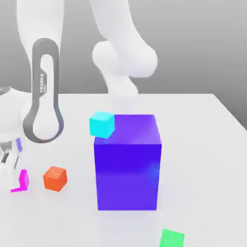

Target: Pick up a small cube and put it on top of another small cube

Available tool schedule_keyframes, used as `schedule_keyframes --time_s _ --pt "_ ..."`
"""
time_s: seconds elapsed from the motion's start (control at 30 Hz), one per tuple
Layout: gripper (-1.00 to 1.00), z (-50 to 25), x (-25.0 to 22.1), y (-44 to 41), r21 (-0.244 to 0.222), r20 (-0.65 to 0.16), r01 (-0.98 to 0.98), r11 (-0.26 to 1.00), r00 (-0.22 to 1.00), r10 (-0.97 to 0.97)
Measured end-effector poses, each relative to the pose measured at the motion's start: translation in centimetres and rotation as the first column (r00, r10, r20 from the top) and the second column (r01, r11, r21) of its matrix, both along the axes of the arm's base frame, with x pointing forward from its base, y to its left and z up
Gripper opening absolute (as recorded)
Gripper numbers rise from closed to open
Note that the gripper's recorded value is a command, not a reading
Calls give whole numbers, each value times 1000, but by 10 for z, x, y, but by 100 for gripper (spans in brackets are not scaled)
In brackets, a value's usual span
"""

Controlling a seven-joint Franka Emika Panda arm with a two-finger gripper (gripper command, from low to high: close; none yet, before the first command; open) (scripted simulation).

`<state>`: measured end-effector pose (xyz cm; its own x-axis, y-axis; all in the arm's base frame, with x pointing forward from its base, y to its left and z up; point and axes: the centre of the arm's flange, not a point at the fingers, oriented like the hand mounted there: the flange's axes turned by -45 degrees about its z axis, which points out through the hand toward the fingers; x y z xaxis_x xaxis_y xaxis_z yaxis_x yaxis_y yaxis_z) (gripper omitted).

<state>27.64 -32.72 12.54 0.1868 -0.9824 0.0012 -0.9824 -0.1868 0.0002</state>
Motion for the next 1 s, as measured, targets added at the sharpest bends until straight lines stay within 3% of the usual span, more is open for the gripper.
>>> schedule_keyframes --time_s 0.23,0.4,0.63,0.87,0.93,0.97,1.0 --pt "-100 62 5 3 1 1 -17 1000 1000 17" --pt "-100 77 103 78 5 -1 -349 937 937 349" --pt "-100 96 205 241 7 0 -758 652 652 758" --pt "-100 102 236 413 2 1 -960 279 279 960" --pt "-100 77 236 430 1 1 -971 238 238 971" --pt "100 63 236 433 1 1 -973 231 231 973" --pt "100 63 236 433 1 1 -973 231 231 973"
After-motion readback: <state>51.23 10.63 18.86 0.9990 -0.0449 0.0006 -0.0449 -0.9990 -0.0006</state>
